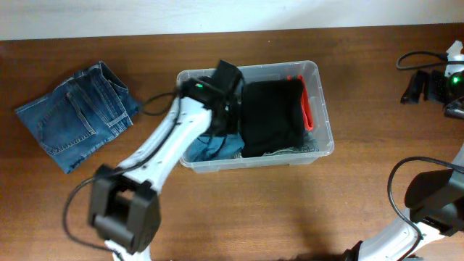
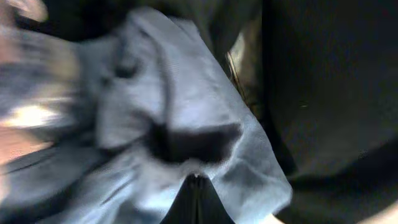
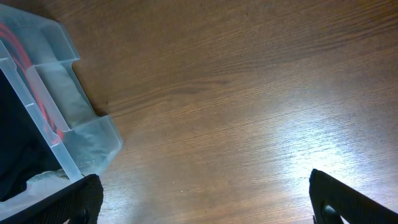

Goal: Pack container

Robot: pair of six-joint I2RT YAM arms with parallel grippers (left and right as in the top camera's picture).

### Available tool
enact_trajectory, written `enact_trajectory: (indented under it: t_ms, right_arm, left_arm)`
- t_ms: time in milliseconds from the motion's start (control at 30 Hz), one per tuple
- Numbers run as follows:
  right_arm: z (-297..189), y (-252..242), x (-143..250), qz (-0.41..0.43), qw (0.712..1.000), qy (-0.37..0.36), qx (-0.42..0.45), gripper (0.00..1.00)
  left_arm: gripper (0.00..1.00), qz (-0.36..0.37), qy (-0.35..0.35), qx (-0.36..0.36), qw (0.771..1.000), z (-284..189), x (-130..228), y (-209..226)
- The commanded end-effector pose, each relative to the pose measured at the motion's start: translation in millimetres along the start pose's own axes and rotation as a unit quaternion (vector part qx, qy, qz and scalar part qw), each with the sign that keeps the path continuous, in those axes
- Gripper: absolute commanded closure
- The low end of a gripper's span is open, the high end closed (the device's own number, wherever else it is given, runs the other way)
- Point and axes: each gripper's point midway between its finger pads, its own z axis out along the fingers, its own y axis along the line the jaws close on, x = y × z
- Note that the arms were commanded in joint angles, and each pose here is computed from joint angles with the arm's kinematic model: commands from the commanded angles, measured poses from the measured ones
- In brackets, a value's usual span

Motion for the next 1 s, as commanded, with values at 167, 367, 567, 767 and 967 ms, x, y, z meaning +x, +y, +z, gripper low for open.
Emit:
enact_trajectory:
  t_ms: [167,367,567,767,967]
  right_arm:
    - [-3,0,0,-0.001,1.000,-0.004,0.003,0.02]
    - [-3,0,0,-0.001,1.000,-0.004,0.003,0.02]
    - [-3,0,0,-0.001,1.000,-0.004,0.003,0.02]
    - [-3,0,0,-0.001,1.000,-0.004,0.003,0.02]
    - [-3,0,0,-0.001,1.000,-0.004,0.003,0.02]
  left_arm:
    - [1.00,0.022,0.124,-0.052,0.991,99,41,-1]
    - [1.00,0.020,0.089,-0.038,0.995,62,19,-9]
    - [0.99,0.015,-0.037,-0.058,0.998,-49,-32,-2]
    - [0.99,0.000,-0.061,-0.070,0.996,-82,-35,17]
    - [0.99,-0.031,-0.025,-0.087,0.995,-63,-27,45]
